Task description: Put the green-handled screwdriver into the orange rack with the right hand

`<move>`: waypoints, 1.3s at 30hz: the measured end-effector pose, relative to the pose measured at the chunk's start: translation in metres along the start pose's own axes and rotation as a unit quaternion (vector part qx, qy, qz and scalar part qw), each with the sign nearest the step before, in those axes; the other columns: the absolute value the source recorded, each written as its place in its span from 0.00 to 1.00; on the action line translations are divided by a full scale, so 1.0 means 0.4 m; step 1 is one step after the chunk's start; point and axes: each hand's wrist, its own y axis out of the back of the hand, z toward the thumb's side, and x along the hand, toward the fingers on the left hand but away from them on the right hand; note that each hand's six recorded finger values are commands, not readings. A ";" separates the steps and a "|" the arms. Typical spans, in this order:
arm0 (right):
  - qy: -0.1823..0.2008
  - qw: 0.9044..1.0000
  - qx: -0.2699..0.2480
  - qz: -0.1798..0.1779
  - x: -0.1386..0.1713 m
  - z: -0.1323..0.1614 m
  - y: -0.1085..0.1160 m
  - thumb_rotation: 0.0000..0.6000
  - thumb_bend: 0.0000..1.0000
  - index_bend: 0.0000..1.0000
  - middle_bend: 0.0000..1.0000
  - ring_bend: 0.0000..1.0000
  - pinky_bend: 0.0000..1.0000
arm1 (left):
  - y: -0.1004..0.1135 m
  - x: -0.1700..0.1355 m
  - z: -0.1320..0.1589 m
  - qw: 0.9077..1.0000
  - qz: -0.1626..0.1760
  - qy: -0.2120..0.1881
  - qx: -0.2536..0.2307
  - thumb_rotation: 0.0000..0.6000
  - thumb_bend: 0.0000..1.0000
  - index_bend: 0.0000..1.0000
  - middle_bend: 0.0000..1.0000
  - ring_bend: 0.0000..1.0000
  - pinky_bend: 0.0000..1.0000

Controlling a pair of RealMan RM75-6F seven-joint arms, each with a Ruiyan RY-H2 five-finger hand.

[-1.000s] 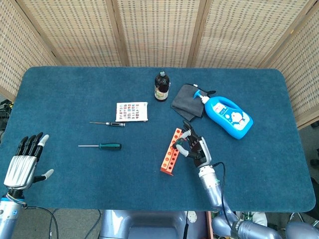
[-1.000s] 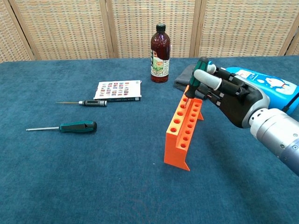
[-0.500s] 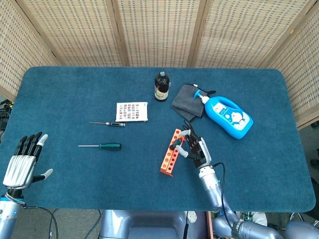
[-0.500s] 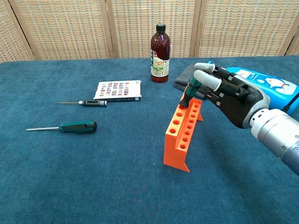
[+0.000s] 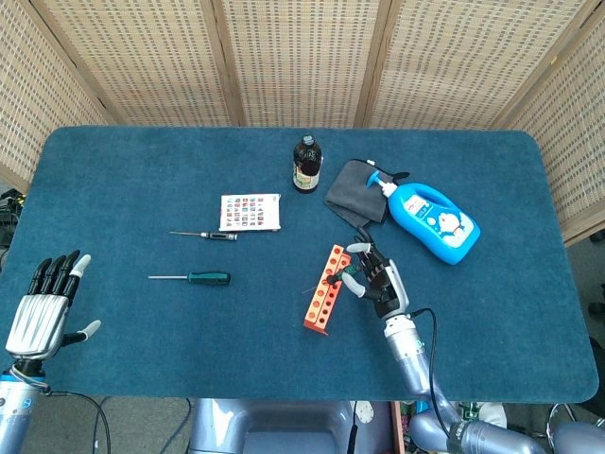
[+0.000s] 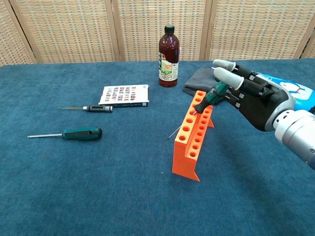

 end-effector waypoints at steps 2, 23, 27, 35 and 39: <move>0.001 1.000 0.001 0.002 0.006 0.012 -0.001 1.00 0.21 0.37 0.00 0.00 0.00 | 0.001 -0.001 0.002 1.000 0.001 -0.001 0.000 1.00 0.00 0.00 0.00 0.00 0.00; -0.033 0.999 0.016 0.021 0.054 0.034 -0.037 1.00 0.21 0.37 0.00 0.00 0.00 | 0.001 -0.006 0.014 1.000 0.002 -0.008 0.002 1.00 0.00 0.00 0.00 0.00 0.00; -0.037 0.999 0.024 0.026 0.053 0.041 -0.053 1.00 0.21 0.37 0.00 0.00 0.00 | 0.003 -0.006 0.014 1.000 0.003 -0.009 0.000 1.00 0.00 0.00 0.00 0.00 0.00; -0.038 0.998 0.032 0.037 0.044 0.070 -0.097 1.00 0.21 0.37 0.00 0.00 0.00 | 0.007 -0.006 0.011 1.000 0.004 -0.009 -0.003 1.00 0.00 0.00 0.00 0.00 0.00; -0.041 0.998 0.033 0.037 0.042 0.073 -0.107 1.00 0.21 0.37 0.00 0.00 0.00 | 0.008 -0.006 0.010 1.000 0.005 -0.009 -0.005 1.00 0.00 0.00 0.00 0.00 0.00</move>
